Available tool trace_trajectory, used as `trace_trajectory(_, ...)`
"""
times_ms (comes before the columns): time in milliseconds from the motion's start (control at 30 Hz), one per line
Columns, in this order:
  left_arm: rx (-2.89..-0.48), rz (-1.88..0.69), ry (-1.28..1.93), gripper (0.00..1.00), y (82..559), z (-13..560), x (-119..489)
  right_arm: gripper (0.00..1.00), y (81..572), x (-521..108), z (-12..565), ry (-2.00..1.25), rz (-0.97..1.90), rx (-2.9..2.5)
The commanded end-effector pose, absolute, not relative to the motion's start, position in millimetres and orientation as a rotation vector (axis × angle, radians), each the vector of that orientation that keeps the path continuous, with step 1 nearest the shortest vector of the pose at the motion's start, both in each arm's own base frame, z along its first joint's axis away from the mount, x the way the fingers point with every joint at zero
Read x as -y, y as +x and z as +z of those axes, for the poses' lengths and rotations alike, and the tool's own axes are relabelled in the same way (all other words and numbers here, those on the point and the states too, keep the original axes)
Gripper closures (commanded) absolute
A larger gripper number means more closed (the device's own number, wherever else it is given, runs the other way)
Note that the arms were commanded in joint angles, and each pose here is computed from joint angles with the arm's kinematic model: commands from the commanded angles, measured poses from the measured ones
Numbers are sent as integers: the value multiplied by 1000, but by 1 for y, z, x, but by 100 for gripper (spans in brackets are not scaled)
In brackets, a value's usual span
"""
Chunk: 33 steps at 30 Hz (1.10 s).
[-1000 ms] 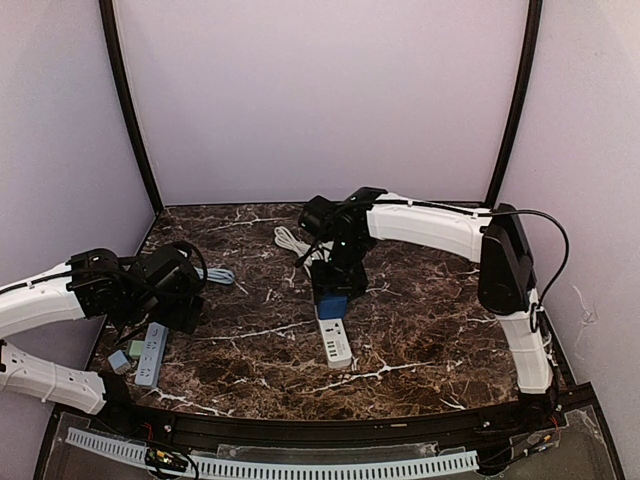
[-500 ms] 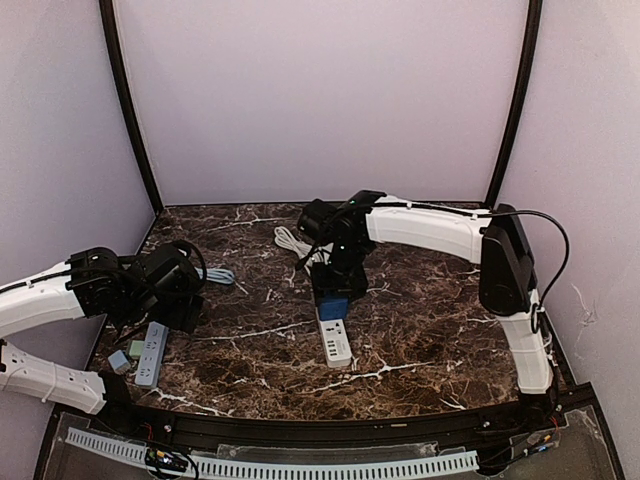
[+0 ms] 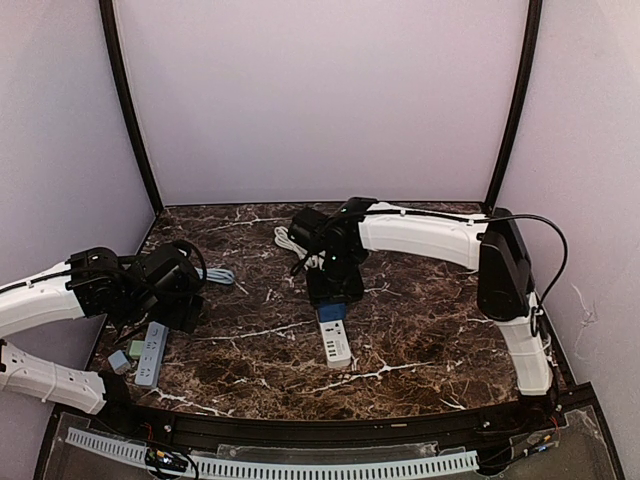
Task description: Insert the plug
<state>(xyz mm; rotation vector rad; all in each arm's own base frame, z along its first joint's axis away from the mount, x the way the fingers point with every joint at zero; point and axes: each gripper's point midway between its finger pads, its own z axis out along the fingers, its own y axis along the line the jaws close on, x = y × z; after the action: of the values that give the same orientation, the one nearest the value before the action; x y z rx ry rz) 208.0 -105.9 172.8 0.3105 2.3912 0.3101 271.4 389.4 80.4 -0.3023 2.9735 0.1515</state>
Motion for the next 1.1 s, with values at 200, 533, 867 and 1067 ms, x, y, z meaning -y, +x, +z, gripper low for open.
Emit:
trace_trajectory(200,-2398,325,298,1,206,176,102,100,249,-334,6,-356,-318,-3094)
trace_trajectory(533,-2401,345,291,1,207,175,100,100,289,-284,15,-232,-392,-3058)
trace_trajectory(867,-2413,366,302,1,208,171,102,100,323,-248,15,-183,-394,-3040)
trace_trajectory(1067,-2422,382,325,1,209,168,104,100,338,-248,9,-185,-322,-3041)
